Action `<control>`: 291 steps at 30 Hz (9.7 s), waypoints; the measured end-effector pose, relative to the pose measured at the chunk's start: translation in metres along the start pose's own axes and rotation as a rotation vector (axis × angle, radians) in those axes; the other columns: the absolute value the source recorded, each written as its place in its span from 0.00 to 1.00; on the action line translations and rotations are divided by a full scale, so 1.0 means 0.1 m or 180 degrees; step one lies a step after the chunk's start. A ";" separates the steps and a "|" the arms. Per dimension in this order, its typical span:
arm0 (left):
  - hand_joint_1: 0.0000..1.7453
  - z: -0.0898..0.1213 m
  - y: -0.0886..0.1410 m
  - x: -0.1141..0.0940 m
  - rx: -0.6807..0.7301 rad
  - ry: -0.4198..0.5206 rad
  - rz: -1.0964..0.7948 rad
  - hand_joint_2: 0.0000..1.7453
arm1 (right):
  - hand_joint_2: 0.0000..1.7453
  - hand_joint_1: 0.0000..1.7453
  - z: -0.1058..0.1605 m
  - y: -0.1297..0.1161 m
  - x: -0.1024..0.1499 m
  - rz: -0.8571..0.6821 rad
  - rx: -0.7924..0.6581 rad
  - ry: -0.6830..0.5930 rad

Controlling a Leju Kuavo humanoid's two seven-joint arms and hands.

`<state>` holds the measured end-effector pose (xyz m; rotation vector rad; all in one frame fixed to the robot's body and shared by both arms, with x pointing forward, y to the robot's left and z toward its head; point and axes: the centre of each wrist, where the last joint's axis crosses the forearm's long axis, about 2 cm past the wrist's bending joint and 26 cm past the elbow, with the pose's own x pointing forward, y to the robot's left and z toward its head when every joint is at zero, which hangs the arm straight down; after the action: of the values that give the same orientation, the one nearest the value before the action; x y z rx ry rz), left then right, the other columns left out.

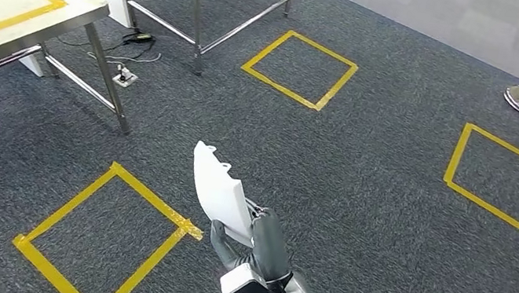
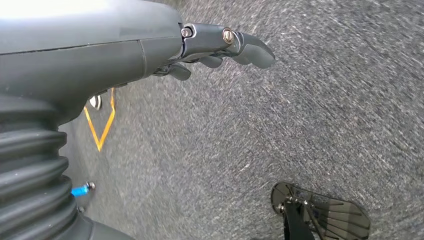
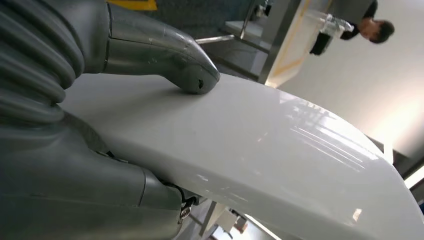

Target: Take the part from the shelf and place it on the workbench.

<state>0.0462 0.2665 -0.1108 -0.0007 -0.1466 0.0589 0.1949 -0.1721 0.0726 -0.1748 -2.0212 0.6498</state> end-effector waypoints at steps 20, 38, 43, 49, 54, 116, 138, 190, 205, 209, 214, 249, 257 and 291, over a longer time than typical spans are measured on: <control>0.00 0.00 0.08 -0.06 0.0223 0.0158 0.0114 1.00 | 1.00 1.00 0.01 0.01 -0.01 -0.0078 -0.0001 -0.0085; 0.00 0.00 0.03 0.06 0.0200 0.0021 -0.0085 1.00 | 1.00 1.00 -0.86 -0.47 0.04 0.0297 -0.0257 -0.0480; 0.00 0.00 0.03 0.09 0.0204 0.0017 -0.0141 1.00 | 1.00 1.00 -0.99 -0.61 0.10 0.0427 -0.0424 -0.0542; 0.00 0.00 0.04 0.11 0.0234 0.0087 -0.0299 1.00 | 1.00 1.00 -1.01 -0.77 0.18 0.0571 -0.0641 -0.0655; 0.00 0.00 0.06 0.11 0.0253 0.0099 -0.0366 1.00 | 1.00 1.00 -0.97 -0.85 0.21 0.0637 -0.0718 -0.0670; 0.00 0.00 0.04 0.05 0.0234 0.0102 -0.0512 1.00 | 1.00 1.00 -1.93 -1.32 0.37 0.0722 -0.0277 -0.1050; 0.00 0.00 0.05 0.09 0.0261 0.0108 -0.0579 1.00 | 1.00 1.00 -1.81 -1.26 0.22 0.0756 -0.0199 -0.0884; 0.00 0.00 0.07 0.49 0.0097 -0.0102 -0.0983 1.00 | 1.00 1.00 -2.67 -1.44 -0.55 0.1315 0.1250 0.1681; 0.00 0.01 0.01 0.55 -0.0006 -0.0183 -0.1049 0.25 | 0.00 0.00 -2.45 -0.80 -0.52 0.1306 0.1877 0.1676; 0.00 0.02 -0.03 0.60 -0.0083 -0.0143 -0.1069 0.00 | 0.00 0.00 -2.44 -0.75 -0.51 0.1304 0.1915 0.1654; 0.00 0.02 -0.04 0.63 -0.0078 -0.0074 -0.1136 0.00 | 0.00 0.00 -2.41 -0.77 -0.54 0.1232 0.1831 0.1678; 0.00 0.00 -0.04 0.30 0.0152 0.0002 -0.1261 0.00 | 0.00 0.00 -2.00 -1.47 0.24 -0.0312 -0.0230 -0.1303; 0.00 0.00 -0.01 0.38 0.0134 -0.0084 -0.1265 0.00 | 0.00 0.00 -1.88 -1.50 0.26 -0.0238 -0.0209 -0.1388; 0.00 0.00 -0.04 0.27 0.0177 0.0042 -0.1213 0.00 | 0.00 0.00 -1.53 -1.21 0.12 -0.0452 0.0075 -0.1069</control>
<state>0.0736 0.2636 -0.1066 0.0822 -0.1299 -0.3174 0.3345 -0.2131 0.2033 0.0988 -2.3205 0.6451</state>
